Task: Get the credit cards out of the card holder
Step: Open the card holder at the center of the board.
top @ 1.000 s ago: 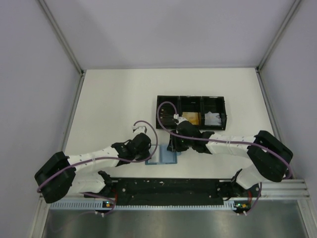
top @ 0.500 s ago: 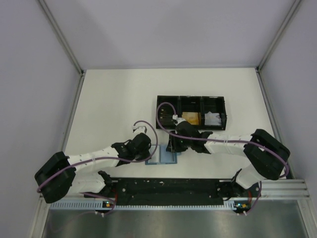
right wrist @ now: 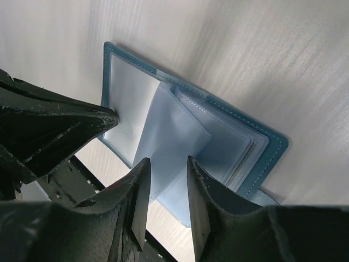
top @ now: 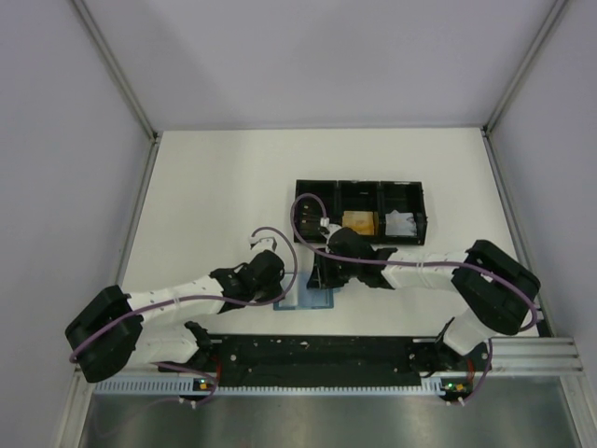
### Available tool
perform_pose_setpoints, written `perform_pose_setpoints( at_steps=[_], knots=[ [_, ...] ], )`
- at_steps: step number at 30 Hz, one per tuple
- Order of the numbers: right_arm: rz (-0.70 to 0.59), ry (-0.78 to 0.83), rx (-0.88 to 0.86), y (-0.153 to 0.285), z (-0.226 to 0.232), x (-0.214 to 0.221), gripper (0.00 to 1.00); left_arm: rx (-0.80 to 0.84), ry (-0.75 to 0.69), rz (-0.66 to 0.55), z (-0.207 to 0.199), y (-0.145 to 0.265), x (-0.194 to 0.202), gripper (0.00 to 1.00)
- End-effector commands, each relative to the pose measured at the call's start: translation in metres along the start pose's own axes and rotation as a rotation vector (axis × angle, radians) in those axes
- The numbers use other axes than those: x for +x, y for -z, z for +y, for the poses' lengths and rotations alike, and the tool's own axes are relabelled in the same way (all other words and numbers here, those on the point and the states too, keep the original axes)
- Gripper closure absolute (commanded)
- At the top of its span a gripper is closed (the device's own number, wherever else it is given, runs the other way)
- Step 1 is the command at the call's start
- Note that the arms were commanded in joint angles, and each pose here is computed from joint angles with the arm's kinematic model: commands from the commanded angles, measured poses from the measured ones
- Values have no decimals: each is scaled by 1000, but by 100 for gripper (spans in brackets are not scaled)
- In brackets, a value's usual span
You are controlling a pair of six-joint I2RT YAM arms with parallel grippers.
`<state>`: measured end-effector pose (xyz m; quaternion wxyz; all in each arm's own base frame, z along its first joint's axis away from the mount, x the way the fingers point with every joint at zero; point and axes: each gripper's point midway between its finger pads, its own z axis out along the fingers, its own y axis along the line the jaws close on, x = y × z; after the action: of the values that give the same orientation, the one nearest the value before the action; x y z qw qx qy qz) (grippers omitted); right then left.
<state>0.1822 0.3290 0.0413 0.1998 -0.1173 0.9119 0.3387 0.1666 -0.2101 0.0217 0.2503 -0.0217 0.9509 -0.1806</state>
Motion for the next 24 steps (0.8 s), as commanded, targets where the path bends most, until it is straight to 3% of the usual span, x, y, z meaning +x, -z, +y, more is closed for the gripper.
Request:
perform_pose_setpoints(
  at_steps=[1,7,14,21,24],
  knots=[
    [-38,22,-105,-2,32,-20,67,32,4,-1,-7,0,-1,100],
    [-44,69,-161,-3,60,-31,67,56,48,-72,-8,11,-13,96],
    [-1,113,-192,-23,82,-31,67,137,128,-243,-6,44,-38,73],
    [49,150,-231,-39,102,-25,64,212,181,-337,0,66,-45,72],
    [67,151,-218,-50,100,-23,58,305,175,-359,-10,76,-47,73]
  ],
)
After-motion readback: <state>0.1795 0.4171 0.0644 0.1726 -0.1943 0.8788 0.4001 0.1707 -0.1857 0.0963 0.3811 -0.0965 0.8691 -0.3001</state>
